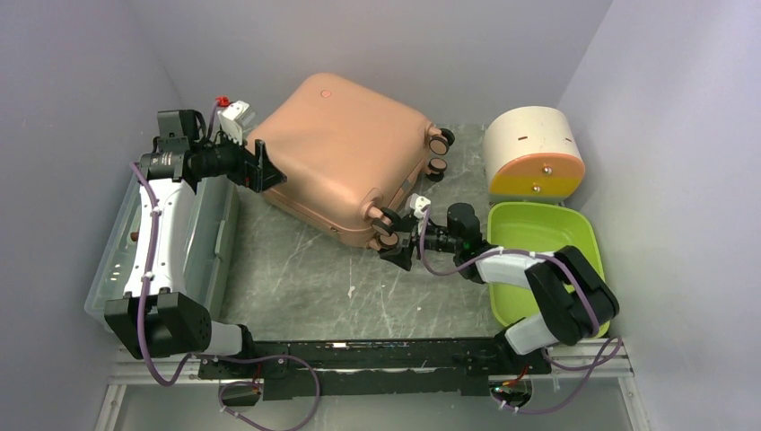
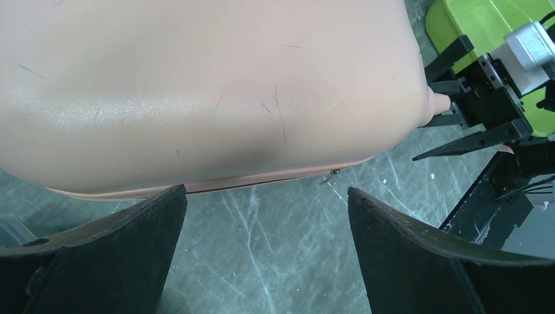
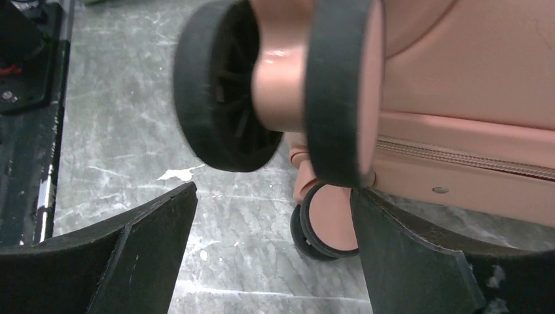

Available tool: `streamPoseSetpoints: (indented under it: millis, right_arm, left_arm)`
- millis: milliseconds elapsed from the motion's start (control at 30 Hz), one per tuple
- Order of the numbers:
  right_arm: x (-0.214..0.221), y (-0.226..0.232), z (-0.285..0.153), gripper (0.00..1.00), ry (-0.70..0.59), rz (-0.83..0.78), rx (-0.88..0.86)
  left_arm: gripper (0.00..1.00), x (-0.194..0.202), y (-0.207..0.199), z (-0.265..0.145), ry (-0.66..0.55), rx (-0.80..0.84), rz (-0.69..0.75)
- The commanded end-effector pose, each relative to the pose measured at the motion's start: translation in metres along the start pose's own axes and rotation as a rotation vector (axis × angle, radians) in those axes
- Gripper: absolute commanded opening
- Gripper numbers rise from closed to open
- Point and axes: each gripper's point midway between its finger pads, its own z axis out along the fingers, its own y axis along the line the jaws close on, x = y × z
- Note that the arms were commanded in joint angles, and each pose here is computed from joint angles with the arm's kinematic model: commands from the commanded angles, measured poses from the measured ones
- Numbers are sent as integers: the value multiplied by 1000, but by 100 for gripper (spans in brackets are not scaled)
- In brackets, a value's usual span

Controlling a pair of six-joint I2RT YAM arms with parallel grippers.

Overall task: Open, take out, and arrange the luggage
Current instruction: Adjust the luggage at the center of the board, then pick up the zipper from the luggage.

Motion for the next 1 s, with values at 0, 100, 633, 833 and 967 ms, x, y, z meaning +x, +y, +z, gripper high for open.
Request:
streamPoseSetpoints:
  millis: [0,100,633,833,967]
  right_arm:
    - [-38,-5,8,89,-149,-6,-58]
    - [-36,-12,10,89,-153,-9,-41]
    - [-32,-54,27,83,-173,0,33]
    - [-28,-55,19,69,-196,101,-32]
    - [-19,-62,12,67,-190,163,-33]
  left_arm:
    - [99,-8,-9,-5,-40,18,40]
    - [99,-7,-9,-5,-40,12,47]
    - [99,-5,-6,-2,-35,14,39]
    - [99,-4,-6,-2,-32,14,37]
    - [99,-3,-6,-2,-33,13,40]
